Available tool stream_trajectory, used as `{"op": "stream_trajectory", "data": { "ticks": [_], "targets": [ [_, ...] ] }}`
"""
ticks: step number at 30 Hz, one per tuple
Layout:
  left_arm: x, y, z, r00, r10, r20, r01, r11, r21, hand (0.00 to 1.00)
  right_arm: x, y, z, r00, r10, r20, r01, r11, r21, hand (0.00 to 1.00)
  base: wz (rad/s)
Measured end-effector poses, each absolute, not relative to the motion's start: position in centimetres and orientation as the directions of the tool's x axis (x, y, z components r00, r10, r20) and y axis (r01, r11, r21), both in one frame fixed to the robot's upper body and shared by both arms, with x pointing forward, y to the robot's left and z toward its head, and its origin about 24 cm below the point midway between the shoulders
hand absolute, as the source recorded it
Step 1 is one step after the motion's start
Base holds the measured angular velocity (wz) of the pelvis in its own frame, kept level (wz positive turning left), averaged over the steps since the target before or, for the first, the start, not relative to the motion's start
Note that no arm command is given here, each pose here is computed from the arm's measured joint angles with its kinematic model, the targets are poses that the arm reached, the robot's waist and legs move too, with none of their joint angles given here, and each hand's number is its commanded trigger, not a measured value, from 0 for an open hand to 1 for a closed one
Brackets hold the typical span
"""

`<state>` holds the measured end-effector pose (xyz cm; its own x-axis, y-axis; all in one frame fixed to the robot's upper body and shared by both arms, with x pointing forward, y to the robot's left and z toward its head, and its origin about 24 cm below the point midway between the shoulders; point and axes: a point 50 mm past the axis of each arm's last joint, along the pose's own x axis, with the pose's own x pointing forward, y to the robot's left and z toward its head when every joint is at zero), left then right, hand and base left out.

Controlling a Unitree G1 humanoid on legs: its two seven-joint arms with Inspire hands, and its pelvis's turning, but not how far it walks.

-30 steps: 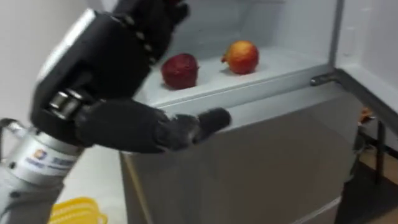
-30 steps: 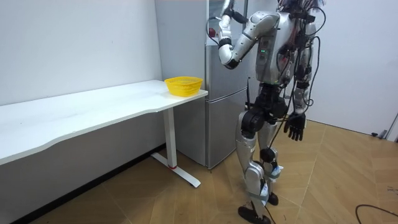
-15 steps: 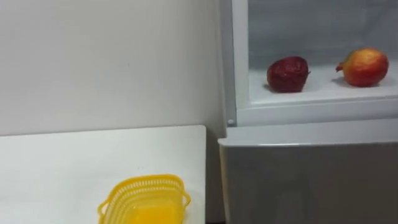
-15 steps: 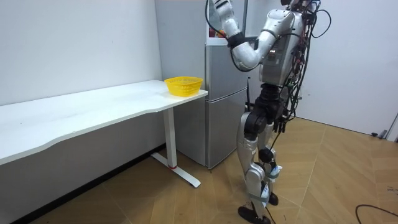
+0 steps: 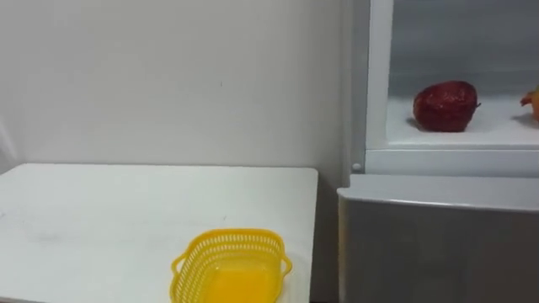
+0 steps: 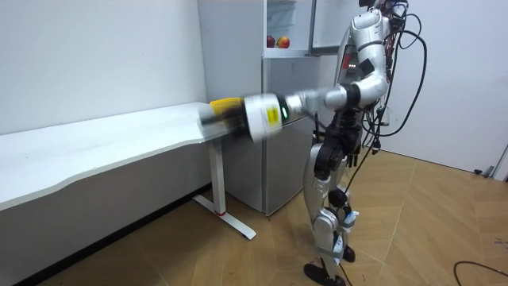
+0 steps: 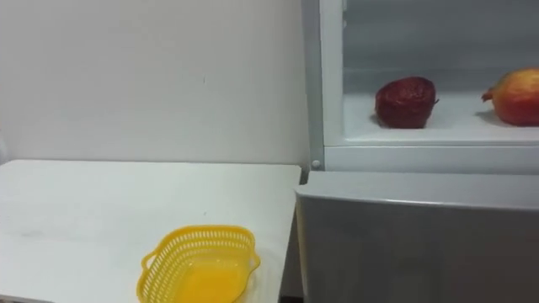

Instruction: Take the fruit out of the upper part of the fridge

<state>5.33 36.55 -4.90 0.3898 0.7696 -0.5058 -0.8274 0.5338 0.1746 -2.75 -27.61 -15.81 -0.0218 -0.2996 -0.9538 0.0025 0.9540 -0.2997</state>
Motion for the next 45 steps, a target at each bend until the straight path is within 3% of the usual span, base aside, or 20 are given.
{"op": "stream_trajectory", "data": {
  "ticks": [6, 12, 18, 24, 32, 38, 45],
  "targets": [
    [-2.7, 31.0, -12.9, 0.093, 0.526, -0.846, -0.774, 0.572, 0.27, 0.0, -2.3, -27.6, -15.9, -0.014, -0.291, -0.957, 0.024, 0.956, -0.291, 0.0, 0.05],
    [-6.5, 27.7, -14.9, -0.033, 0.372, -0.928, -0.698, 0.655, 0.288, 0.0, -2.2, -27.2, -16.0, -0.029, -0.264, -0.964, 0.006, 0.964, -0.264, 0.0, 0.02],
    [-4.1, 25.7, -16.0, 0.012, 0.277, -0.961, -0.408, 0.879, 0.249, 0.0, -2.0, -26.3, -16.4, -0.039, -0.236, -0.971, -0.068, 0.97, -0.233, 0.0, 0.01],
    [1.1, 24.8, -16.3, 0.152, 0.227, -0.962, -0.222, 0.956, 0.19, 0.0, -1.6, -26.0, -16.5, -0.038, -0.235, -0.971, -0.122, 0.966, -0.229, 0.0, -0.17],
    [3.1, 24.2, -16.3, 0.219, 0.182, -0.959, -0.079, 0.982, 0.169, 0.0, -1.5, -25.1, -16.8, -0.04, -0.213, -0.976, -0.142, 0.968, -0.205, 0.0, -0.23],
    [3.0, 24.2, -16.3, 0.235, 0.183, -0.955, -0.061, 0.983, 0.173, 0.0, -1.6, -24.2, -17.0, -0.043, -0.199, -0.979, -0.165, 0.968, -0.189, 0.0, -0.13],
    [3.0, 24.3, -16.2, 0.249, 0.201, -0.948, -0.059, 0.98, 0.192, 0.0, 1.1, -24.8, -16.7, 0.09, -0.283, -0.955, -0.149, 0.944, -0.294, 0.0, -0.06]
  ]
}}
